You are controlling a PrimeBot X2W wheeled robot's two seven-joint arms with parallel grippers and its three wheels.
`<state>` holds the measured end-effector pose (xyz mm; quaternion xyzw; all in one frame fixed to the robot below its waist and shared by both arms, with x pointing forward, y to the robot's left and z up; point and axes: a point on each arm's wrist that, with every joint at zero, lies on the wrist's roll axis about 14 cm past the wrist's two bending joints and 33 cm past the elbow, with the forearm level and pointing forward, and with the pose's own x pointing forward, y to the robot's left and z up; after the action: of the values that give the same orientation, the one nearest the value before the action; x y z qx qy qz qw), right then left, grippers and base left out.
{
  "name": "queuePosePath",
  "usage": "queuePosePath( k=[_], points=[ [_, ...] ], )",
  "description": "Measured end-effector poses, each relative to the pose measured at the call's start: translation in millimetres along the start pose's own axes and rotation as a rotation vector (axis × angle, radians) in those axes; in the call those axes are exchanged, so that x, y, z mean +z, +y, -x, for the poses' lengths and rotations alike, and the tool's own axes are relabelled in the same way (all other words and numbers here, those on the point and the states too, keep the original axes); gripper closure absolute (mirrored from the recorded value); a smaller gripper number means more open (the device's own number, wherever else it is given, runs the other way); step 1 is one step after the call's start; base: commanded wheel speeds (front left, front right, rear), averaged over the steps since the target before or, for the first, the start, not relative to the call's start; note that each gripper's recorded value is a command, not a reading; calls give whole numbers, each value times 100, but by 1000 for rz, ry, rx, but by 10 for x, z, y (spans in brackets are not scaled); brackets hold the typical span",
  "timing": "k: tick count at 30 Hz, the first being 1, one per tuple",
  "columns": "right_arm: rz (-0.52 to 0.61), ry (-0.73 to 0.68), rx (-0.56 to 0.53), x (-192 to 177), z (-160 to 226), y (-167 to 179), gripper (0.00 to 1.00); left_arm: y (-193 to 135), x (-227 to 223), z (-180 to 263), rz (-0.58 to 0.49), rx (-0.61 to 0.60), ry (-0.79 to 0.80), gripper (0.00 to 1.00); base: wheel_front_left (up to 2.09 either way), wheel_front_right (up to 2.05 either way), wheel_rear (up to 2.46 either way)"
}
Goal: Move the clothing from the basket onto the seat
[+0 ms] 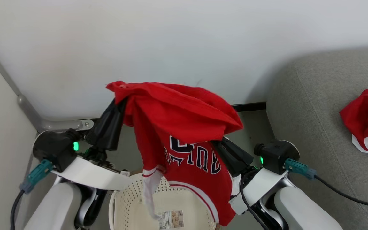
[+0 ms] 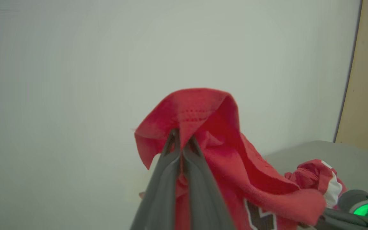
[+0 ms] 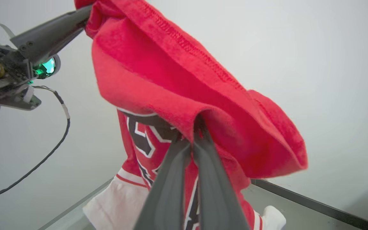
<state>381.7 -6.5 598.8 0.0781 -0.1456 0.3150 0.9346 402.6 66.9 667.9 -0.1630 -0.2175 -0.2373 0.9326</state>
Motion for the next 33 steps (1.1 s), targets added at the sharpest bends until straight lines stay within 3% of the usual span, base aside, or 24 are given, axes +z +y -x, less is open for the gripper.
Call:
queuePosePath(
  k=[2, 4, 5, 6, 7, 33],
  points=[
    [3, -7, -9, 24, 2, -31, 100, 166, -61, 56, -19, 55, 28, 46, 0, 0, 0],
    [5, -15, -15, 52, 2, -49, 100, 304, -104, 108, -35, 102, 48, 30, 0, 0, 0],
    [6, -16, -15, 58, 4, -50, 100, 353, -120, 127, -39, 118, 55, 28, 0, 0, 0],
    [5, -18, -16, 65, 5, -53, 100, 408, -139, 153, -44, 139, 63, 18, 0, 0, 0],
    [-3, -23, -20, 79, 9, -56, 100, 495, -190, 206, -49, 168, 83, 0, 0, 0, 0],
    [40, -53, -142, 197, 166, -481, 100, 1263, -600, 1055, -115, 439, 269, 0, 0, 0, 0]
  ],
)
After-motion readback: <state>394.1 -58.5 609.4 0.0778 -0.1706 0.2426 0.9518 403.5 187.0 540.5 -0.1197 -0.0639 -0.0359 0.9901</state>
